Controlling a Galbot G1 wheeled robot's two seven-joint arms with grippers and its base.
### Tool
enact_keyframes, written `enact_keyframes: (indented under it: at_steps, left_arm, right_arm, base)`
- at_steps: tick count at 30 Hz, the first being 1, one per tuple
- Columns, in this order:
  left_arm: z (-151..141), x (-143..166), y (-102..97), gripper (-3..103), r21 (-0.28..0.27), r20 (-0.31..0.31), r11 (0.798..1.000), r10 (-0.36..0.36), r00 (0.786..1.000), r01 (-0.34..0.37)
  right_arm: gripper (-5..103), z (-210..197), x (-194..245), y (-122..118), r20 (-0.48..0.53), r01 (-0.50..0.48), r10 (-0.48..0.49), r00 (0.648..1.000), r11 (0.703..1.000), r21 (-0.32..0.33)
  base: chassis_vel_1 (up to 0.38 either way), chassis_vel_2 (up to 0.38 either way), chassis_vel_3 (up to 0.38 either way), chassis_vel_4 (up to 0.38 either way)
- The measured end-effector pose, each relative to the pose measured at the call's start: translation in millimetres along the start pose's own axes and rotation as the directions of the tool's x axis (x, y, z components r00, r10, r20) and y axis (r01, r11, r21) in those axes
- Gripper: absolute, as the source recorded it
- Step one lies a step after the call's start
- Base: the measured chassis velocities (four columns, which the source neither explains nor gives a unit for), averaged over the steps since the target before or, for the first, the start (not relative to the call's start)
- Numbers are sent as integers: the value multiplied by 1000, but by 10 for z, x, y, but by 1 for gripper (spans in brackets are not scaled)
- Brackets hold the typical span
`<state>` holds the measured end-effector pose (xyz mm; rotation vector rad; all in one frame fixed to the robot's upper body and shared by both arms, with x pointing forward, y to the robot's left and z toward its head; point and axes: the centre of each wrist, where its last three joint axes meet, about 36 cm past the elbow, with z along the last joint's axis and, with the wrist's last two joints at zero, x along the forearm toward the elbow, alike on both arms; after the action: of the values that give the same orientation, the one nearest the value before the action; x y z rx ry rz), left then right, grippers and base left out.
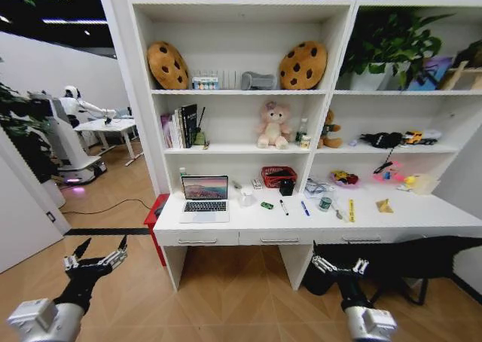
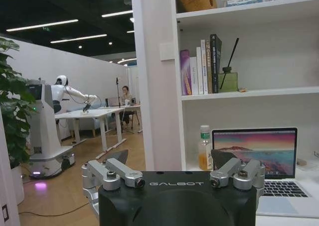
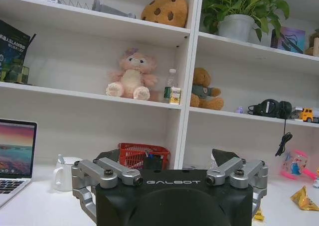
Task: Organize the objects on the table.
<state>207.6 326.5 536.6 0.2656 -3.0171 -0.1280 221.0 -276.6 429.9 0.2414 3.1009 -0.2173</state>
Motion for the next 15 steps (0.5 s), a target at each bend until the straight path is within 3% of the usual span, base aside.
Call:
enact_keyframes:
  at_steps: [15]
  left_arm:
    - [-9, -7, 16, 94, 19, -5, 1000, -14, 1000, 14]
  right_arm:
    - [100, 20, -32, 8, -17, -6, 6, 1000, 1000, -19]
  base:
    - [0, 0, 0, 0]
